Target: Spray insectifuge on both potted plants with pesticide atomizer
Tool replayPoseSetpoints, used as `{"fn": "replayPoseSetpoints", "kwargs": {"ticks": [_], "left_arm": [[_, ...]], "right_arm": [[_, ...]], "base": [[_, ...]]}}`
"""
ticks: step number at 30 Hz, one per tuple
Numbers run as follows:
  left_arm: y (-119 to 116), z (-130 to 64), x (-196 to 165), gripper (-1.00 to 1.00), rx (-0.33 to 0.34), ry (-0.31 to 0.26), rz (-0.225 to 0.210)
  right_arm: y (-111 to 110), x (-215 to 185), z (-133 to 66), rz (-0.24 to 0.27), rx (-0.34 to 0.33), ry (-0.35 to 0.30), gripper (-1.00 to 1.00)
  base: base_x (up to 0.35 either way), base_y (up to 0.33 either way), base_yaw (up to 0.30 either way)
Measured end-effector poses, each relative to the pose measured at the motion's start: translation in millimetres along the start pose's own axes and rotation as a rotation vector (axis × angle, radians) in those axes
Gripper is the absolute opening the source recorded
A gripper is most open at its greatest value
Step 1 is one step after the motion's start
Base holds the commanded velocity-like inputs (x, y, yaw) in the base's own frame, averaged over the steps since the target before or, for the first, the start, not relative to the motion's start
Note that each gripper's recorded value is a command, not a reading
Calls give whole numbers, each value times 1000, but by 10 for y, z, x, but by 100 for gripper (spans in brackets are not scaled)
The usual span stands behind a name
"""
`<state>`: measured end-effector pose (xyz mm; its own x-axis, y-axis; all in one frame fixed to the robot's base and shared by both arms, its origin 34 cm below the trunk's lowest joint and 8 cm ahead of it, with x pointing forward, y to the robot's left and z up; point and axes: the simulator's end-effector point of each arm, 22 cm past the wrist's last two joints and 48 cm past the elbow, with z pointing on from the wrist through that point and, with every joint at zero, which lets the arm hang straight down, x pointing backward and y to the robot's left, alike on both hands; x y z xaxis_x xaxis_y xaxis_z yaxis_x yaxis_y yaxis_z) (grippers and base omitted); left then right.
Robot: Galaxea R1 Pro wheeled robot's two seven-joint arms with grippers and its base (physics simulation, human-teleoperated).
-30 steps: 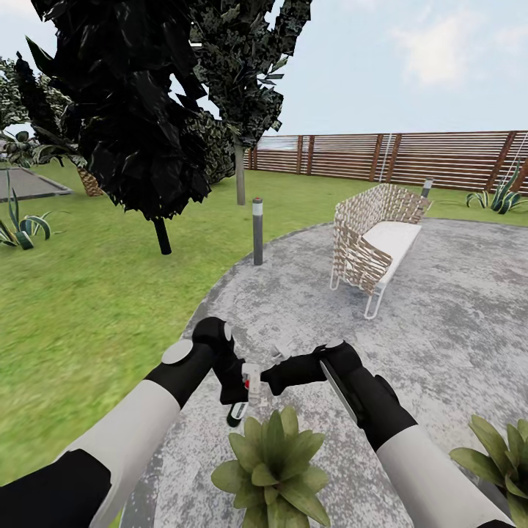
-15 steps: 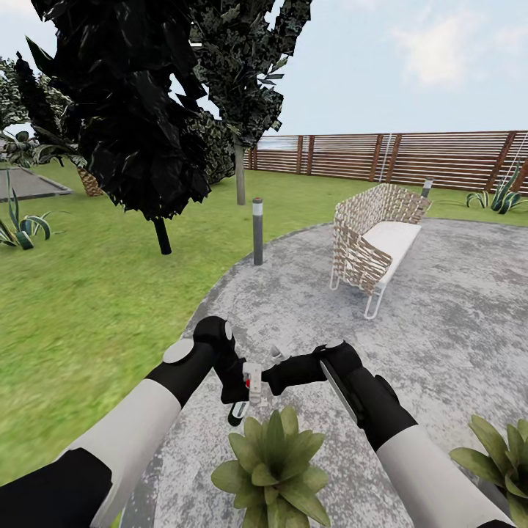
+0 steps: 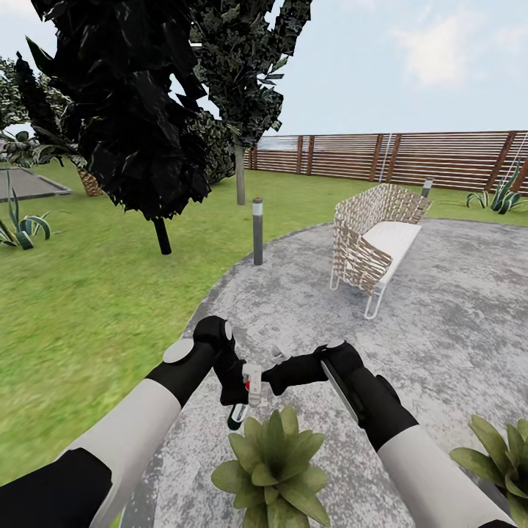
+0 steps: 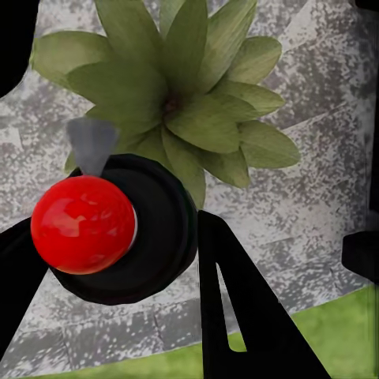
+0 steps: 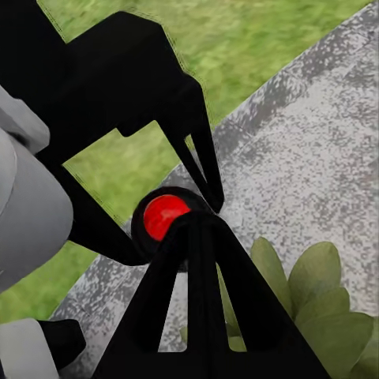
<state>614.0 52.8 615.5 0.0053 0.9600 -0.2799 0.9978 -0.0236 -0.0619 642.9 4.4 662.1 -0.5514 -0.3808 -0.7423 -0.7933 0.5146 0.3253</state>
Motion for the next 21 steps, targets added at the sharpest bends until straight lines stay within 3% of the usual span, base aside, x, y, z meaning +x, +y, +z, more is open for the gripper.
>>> {"fn": "replayPoseSetpoints", "kwargs": {"ticks": [21], "left_arm": [[-22,-10,-102,-100,5,-11,13]], "right_arm": [[0,-3,1,-2,-1,-3,-100]], "base": [[0,0,0]]}}
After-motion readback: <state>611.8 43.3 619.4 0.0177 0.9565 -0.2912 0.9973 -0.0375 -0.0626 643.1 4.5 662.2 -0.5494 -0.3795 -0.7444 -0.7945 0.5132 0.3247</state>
